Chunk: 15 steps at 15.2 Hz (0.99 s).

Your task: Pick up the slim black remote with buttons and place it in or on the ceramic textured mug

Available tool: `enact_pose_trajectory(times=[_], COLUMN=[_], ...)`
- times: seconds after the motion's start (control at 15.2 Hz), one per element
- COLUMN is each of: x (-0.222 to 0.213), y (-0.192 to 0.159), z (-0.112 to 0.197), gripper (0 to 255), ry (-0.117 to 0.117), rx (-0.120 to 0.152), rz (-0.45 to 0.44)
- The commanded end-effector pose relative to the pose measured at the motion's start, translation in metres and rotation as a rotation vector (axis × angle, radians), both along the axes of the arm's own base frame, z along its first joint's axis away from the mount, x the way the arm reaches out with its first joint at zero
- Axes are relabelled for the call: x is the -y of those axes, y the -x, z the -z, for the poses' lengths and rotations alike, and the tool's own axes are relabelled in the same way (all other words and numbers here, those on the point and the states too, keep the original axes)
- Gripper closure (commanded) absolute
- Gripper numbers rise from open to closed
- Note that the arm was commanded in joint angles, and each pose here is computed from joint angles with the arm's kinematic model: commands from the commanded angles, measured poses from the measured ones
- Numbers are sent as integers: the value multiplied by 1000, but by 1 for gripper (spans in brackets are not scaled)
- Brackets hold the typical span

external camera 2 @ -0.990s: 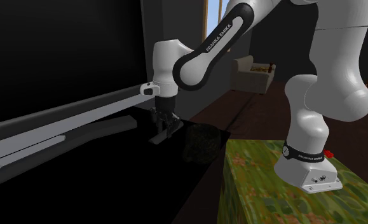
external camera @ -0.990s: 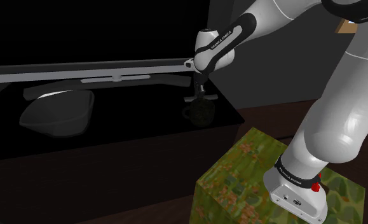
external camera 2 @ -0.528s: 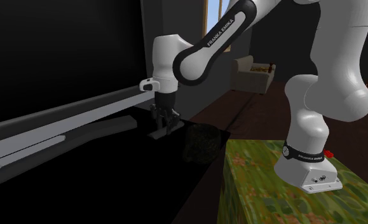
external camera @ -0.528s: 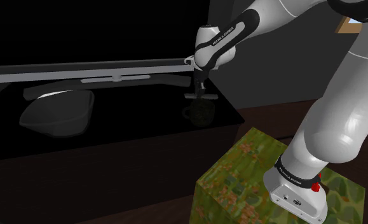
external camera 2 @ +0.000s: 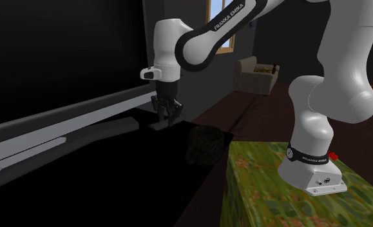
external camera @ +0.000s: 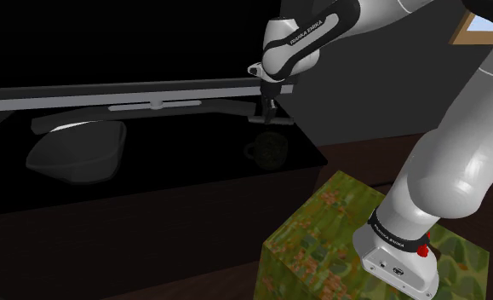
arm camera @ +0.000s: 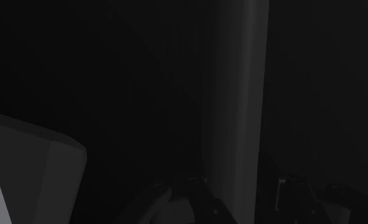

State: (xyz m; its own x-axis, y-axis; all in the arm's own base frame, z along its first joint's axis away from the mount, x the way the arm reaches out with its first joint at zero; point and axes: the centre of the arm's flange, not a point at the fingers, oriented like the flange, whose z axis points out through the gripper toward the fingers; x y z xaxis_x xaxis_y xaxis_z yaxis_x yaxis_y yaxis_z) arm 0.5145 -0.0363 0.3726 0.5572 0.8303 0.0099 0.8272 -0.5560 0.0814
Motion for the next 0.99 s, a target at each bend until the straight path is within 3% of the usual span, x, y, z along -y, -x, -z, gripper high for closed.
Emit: enact_pose_trajectory(times=[0.0,0.92], x=[0,0], y=[0,0], z=[-11,-85], gripper=[255,255], ry=[0,0], rx=[0,0], rz=[0,0])
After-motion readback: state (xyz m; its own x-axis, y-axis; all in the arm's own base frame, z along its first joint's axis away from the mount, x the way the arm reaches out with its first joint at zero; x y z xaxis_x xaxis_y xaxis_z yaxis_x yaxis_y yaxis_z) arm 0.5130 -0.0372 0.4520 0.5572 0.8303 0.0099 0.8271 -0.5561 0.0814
